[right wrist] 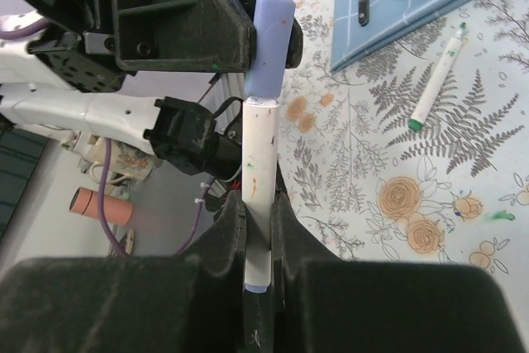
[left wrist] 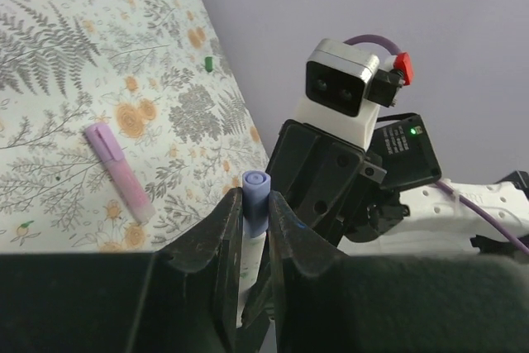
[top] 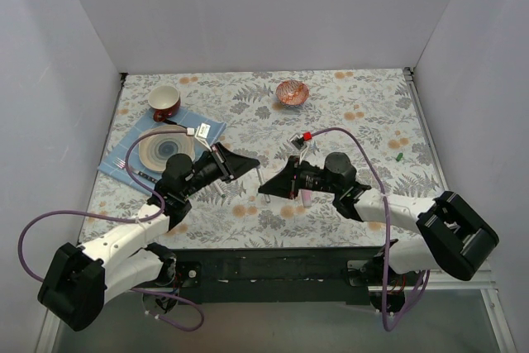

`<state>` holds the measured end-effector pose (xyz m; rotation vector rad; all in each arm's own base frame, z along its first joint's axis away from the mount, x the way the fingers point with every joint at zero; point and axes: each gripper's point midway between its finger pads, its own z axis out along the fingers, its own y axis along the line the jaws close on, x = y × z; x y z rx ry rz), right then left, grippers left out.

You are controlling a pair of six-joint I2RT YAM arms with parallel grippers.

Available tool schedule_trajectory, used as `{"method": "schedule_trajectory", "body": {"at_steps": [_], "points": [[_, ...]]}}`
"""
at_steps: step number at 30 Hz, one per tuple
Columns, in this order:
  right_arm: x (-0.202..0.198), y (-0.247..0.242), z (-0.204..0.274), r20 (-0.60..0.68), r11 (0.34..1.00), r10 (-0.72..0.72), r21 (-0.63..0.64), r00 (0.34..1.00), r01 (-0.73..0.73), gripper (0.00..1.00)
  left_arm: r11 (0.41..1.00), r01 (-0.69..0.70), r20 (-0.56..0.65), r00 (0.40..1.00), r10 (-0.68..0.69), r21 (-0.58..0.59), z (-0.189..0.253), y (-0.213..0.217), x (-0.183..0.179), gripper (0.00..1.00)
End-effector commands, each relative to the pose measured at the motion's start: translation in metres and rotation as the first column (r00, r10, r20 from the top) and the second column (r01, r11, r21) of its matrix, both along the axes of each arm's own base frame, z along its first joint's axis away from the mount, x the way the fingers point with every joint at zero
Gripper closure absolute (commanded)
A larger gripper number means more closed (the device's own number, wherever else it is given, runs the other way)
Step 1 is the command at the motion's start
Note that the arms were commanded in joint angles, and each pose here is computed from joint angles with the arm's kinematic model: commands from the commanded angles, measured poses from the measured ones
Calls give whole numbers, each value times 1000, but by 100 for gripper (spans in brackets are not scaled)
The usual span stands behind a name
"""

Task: Insert the pens into the pen caps

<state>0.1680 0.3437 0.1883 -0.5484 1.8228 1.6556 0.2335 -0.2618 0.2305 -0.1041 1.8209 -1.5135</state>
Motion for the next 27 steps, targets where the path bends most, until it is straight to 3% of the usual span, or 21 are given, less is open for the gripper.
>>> {"method": "schedule_trajectory", "body": {"at_steps": [1,3,7,10,17,27], "points": [[-7,-4,65,189,981,20,187,982,-56,99,984,173,72,983,-170,-35,12,-10,-34,95],[-14,-6,71,210,974,44,207,977,-89,99,972,225,129,968,-216,-60,26,-12,-44,88],[-25,-11,86,250,966,69,225,966,-127,99,962,260,184,953,-241,-84,48,-13,-51,58],[-32,-15,93,269,963,88,223,959,-151,99,964,254,243,943,-228,-78,66,-11,-52,45],[-53,-24,106,293,947,153,231,944,-225,99,964,258,382,899,-214,-67,106,-8,-57,30],[-67,-29,118,293,933,185,246,938,-261,99,953,298,497,835,-235,-52,138,-9,-65,27]]}}
